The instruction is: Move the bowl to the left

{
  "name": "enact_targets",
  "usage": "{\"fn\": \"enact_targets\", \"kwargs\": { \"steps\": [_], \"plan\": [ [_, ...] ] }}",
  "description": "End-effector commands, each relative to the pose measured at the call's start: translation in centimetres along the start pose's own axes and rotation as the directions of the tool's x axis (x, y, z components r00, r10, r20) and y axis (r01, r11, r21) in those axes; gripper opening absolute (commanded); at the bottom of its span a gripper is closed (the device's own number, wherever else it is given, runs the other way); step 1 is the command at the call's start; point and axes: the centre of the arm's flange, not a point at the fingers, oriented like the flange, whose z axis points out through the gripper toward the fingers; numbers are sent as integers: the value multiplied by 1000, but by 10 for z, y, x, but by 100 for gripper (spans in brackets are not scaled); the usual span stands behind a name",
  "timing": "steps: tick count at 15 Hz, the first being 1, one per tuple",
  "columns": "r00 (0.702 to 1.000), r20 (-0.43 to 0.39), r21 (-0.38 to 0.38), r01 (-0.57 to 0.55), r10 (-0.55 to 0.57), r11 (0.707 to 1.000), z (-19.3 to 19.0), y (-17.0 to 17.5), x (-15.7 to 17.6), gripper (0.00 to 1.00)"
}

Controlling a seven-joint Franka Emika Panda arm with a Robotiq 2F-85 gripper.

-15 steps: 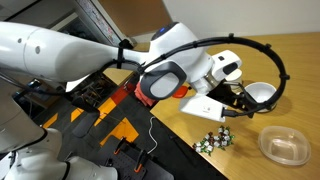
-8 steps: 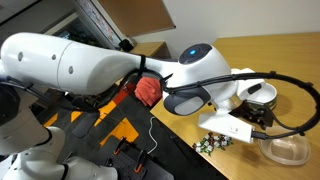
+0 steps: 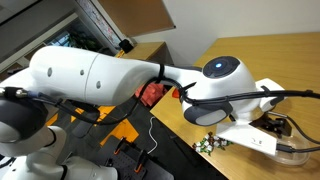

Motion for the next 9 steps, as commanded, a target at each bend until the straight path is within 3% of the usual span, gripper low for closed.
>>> {"fn": "enact_targets", "kwargs": {
  "steps": [1,8,9],
  "plan": [
    [1000,7,20,0,-1,1000,15,12,15,100],
    [998,59,46,-5,2,999,42,9,27,100],
    [998,67,44,-6,3,999,46,8,28,82]
  ]
}}
